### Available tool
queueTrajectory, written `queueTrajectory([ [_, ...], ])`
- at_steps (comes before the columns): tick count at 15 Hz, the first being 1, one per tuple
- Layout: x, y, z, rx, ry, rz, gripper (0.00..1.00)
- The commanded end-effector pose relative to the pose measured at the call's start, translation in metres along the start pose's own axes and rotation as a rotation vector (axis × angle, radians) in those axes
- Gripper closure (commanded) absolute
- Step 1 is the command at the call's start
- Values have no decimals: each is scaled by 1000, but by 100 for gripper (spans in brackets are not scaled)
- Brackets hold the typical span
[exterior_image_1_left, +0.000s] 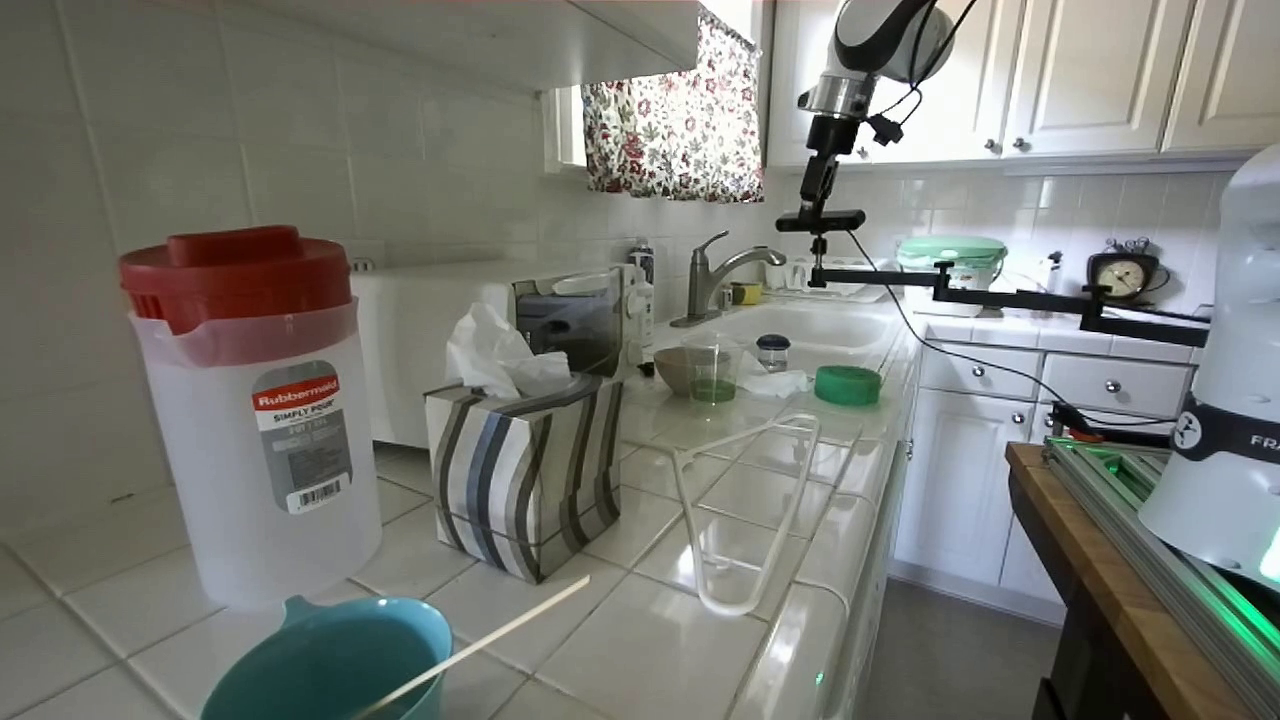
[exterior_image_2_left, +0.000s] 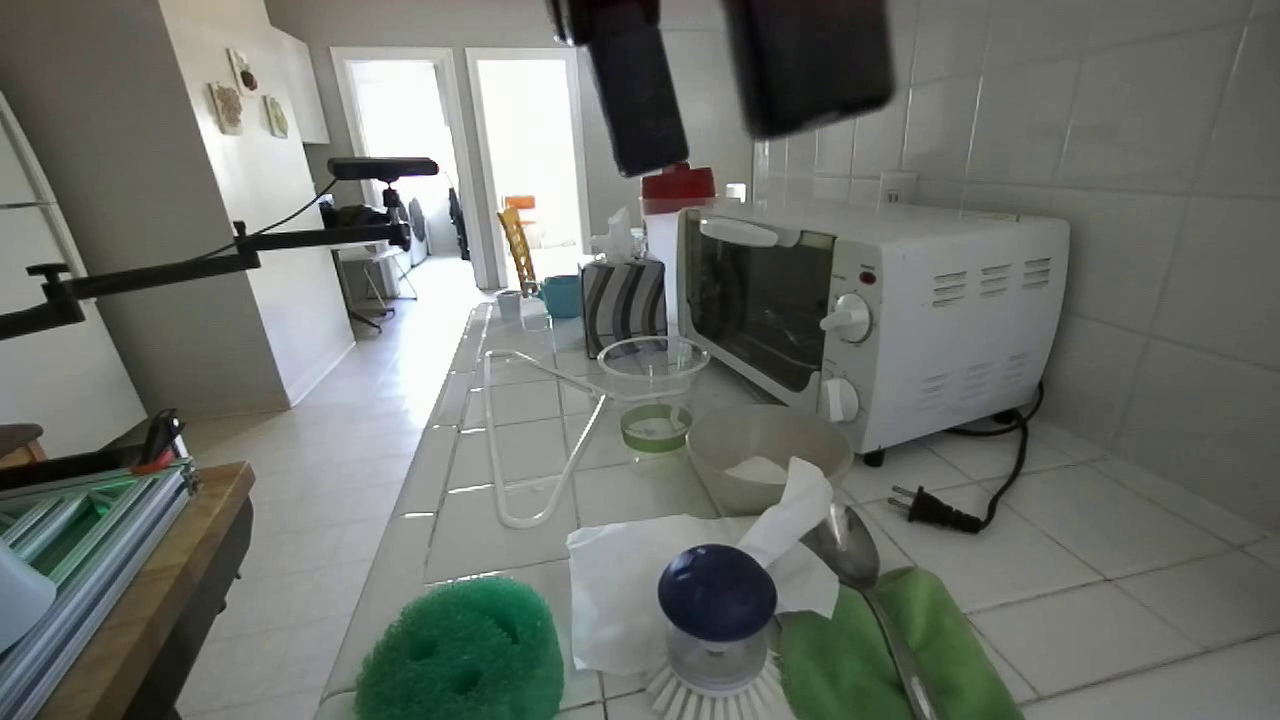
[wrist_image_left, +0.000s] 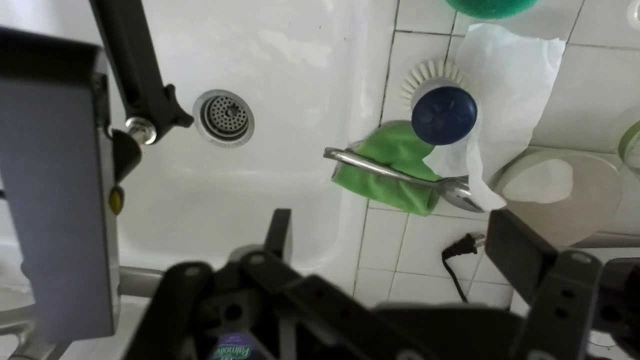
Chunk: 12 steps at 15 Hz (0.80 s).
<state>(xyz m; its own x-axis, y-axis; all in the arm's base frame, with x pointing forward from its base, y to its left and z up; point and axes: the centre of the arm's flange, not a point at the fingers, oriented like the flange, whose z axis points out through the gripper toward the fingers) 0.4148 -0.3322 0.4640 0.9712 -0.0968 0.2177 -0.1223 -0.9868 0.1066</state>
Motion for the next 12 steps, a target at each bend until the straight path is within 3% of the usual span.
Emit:
queueTrajectory([
  [1,13,12,11,-28,58,-79,0],
  [5,23,14,26,-30,111,-141,0],
  [12,40,15,36,104,200,-260,0],
])
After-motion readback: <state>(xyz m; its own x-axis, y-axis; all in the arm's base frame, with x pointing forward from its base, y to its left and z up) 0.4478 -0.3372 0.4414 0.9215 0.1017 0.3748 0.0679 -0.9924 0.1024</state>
